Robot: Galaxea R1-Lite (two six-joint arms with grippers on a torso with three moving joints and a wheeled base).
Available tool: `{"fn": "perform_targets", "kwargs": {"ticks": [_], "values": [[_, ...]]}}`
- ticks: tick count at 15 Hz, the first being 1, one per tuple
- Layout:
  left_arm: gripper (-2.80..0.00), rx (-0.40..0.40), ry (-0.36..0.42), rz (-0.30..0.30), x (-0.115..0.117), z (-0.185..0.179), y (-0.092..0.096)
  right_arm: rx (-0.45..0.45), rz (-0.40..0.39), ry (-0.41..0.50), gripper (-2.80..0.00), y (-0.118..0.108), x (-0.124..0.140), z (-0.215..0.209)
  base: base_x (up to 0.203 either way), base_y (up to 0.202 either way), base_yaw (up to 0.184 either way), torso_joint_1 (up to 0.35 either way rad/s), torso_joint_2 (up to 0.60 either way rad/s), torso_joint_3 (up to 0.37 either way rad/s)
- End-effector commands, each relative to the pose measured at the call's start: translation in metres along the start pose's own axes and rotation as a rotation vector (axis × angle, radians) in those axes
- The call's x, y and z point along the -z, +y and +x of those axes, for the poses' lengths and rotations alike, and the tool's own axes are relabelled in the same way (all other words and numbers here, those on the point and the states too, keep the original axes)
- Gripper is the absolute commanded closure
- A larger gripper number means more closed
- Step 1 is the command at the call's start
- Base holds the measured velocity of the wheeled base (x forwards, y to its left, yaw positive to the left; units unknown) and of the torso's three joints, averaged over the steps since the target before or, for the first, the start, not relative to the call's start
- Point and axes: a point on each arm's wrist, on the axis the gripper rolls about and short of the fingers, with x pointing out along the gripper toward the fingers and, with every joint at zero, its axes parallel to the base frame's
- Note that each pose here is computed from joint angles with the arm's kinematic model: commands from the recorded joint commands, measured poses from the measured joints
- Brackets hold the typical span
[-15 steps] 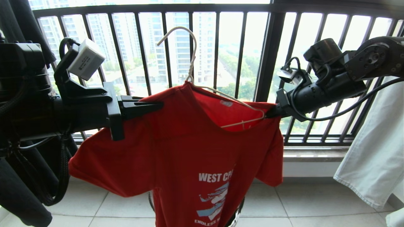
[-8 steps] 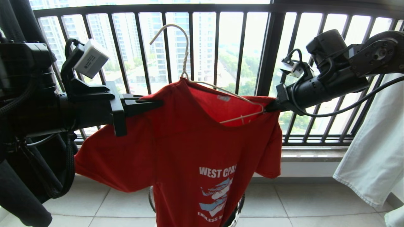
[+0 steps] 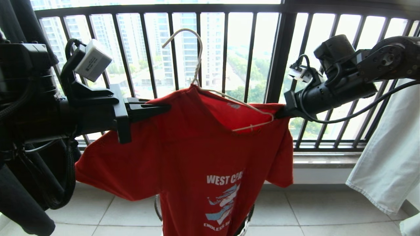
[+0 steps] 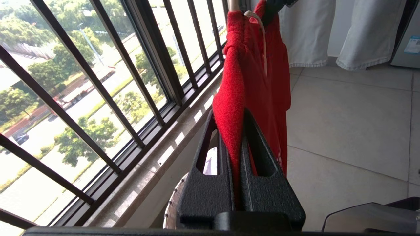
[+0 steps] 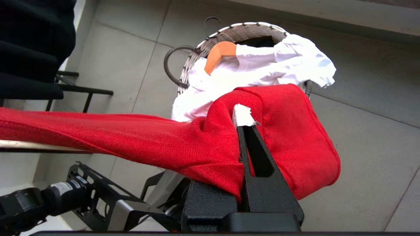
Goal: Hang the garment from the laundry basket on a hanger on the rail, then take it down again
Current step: Hang the clothes on the clothes rack
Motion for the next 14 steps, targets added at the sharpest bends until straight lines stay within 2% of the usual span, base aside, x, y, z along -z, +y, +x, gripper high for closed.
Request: {"fn": "perform_targets", "kwargs": {"ticks": [1,3,7,14], "values": [[0.00,-0.002,-0.017,0.016,-0.006,-0.005,-0.003,0.032,0.011,0.011,0.00,-0.006,0.000,0.010,0.000,0.000,0.000,0.000,0.00,0.000],[0.00,-0.004,-0.021,0.019,-0.007,-0.008,-0.004,0.076,0.006,-0.001,0.00,-0.009,-0.001,0.013,0.000,0.000,0.000,0.000,0.00,0.000],[0.00,-0.005,-0.018,0.021,-0.006,-0.007,-0.003,0.078,-0.004,-0.011,0.00,-0.007,-0.002,0.011,0.000,0.000,0.000,0.000,0.00,0.000],[0.00,0.001,0.016,-0.010,0.007,0.009,0.008,0.064,-0.024,-0.039,0.00,0.004,-0.002,-0.003,0.000,0.000,0.000,0.000,0.00,0.000]]}}
